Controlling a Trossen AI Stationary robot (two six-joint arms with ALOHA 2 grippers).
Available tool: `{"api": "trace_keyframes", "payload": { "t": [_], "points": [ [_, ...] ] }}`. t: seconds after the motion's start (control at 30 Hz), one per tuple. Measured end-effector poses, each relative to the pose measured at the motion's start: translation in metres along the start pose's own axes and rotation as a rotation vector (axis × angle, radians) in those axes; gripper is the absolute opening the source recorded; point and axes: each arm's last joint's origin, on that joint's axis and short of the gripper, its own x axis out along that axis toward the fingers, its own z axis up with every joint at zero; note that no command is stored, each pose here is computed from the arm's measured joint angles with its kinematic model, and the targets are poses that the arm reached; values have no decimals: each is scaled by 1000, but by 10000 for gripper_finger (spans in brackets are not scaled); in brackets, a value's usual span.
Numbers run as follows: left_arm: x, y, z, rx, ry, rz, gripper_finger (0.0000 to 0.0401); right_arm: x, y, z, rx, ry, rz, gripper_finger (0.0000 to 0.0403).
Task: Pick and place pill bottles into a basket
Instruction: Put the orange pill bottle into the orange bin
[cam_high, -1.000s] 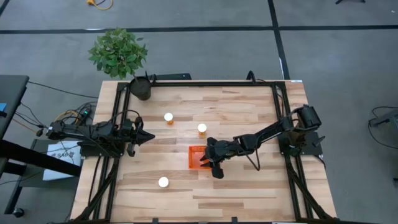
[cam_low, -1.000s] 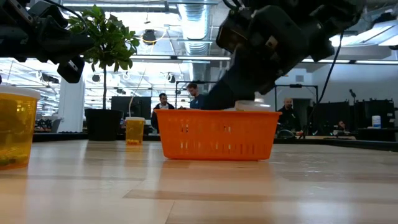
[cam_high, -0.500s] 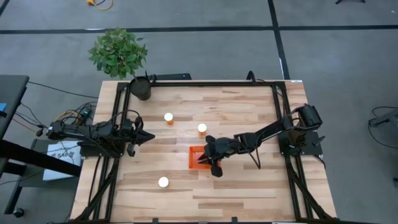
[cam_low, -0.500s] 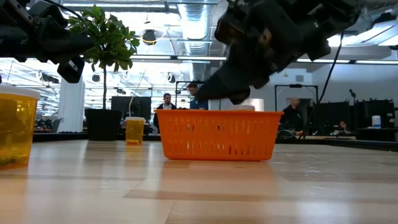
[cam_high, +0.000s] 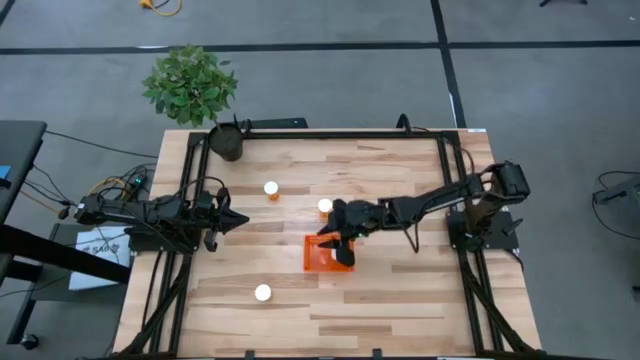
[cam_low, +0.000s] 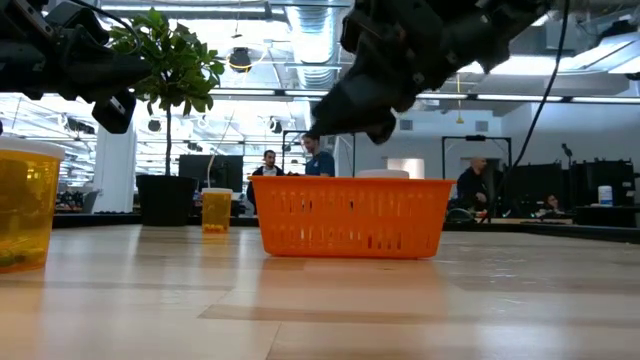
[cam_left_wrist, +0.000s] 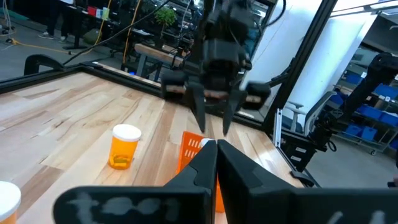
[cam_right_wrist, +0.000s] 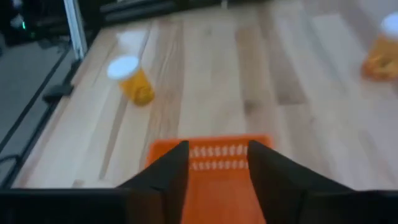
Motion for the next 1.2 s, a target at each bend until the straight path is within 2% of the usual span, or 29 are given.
{"api": "trace_keyframes", "payload": {
  "t": [0.17, 0.3, 0.53, 0.77, 0.9, 1.2],
  "points": [
    [0, 0, 0, 0, 0, 0, 0, -24, -5, 15, -6, -28, -26, 246],
    [0, 0, 0, 0, 0, 0, 0, -47, -9, 21, -30, 0, -137, 278],
    [0, 0, 0, 0, 0, 0, 0, -70, -21, 12, 1, 36, -200, 283],
    [0, 0, 0, 0, 0, 0, 0, -87, -26, -23, 38, 72, -225, 282],
    [0, 0, 0, 0, 0, 0, 0, -101, -33, -37, 53, 56, -252, 282],
    [0, 0, 0, 0, 0, -2, 0, -132, -49, -93, 123, -7, -291, 282]
  ]
}}
